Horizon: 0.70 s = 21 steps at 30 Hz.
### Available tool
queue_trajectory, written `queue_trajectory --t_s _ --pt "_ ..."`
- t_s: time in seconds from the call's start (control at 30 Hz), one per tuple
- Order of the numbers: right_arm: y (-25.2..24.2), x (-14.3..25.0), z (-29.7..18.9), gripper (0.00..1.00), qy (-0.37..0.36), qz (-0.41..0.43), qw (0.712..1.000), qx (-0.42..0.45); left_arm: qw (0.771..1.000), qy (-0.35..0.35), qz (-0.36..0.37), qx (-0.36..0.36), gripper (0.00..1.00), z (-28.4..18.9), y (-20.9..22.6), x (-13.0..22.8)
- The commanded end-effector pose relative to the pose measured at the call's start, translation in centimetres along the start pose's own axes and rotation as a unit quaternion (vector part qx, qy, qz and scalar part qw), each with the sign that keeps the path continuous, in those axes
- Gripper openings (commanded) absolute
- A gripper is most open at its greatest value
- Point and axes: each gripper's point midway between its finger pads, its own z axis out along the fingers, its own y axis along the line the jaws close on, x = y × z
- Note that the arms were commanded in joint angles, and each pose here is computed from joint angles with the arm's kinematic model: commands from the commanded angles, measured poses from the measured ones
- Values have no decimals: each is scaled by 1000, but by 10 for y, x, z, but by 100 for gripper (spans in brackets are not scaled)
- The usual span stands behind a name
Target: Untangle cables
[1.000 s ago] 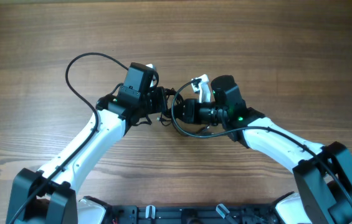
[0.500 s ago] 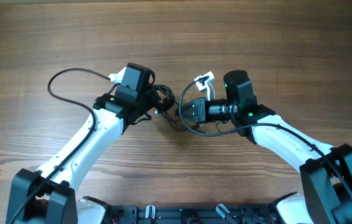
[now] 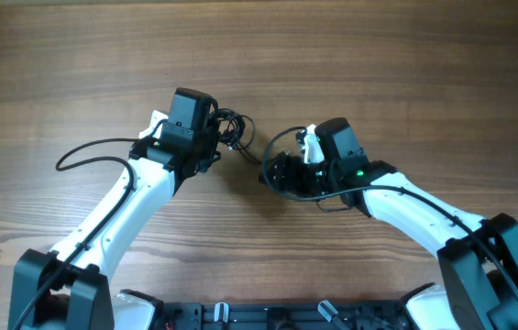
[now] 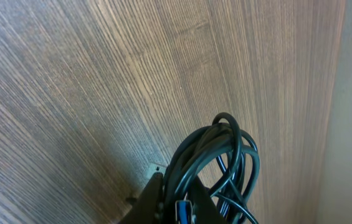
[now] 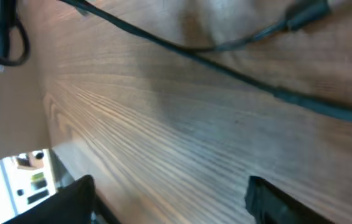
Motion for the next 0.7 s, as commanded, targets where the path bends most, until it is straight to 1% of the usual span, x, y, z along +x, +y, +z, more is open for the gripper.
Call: queue_trajectory --t_s 0.0,0.03,0.07,0.13,0.2,0.3,0.37,0.5,0.57,0.6,0.67 --pt "11 -22 -6 86 -46 -72 996 -13 995 -12 101 16 4 -3 -10 -6" --pt "15 -31 -9 86 -62 -80 995 -23 986 -14 167 15 4 -3 -10 -6" --pt "20 -37 -12 86 -72 -86 993 -34 977 -14 213 13 4 -3 -10 -6" --pt "33 -55 -21 85 -107 -109 986 -65 963 -12 270 4 4 -3 -6 -6" --pt "47 -72 -30 82 -143 -132 977 -90 952 -9 307 -1 4 -3 -3 -5" --pt "55 -78 -34 80 -157 -134 973 -104 950 -2 312 0 4 -3 -2 0" --pt "54 -76 -32 79 -151 -124 975 -104 948 17 318 7 4 -3 -3 12" --pt "47 -67 -24 70 -128 -95 982 -96 940 35 340 15 4 -5 -3 35" --pt "51 -62 -21 68 -120 -92 983 -101 937 39 347 17 4 -6 -3 42" --pt "53 -56 -17 64 -110 -91 985 -101 935 41 351 20 4 -6 -4 45" --pt "52 -46 -11 61 -93 -88 987 -94 934 42 353 24 4 -6 -5 48"
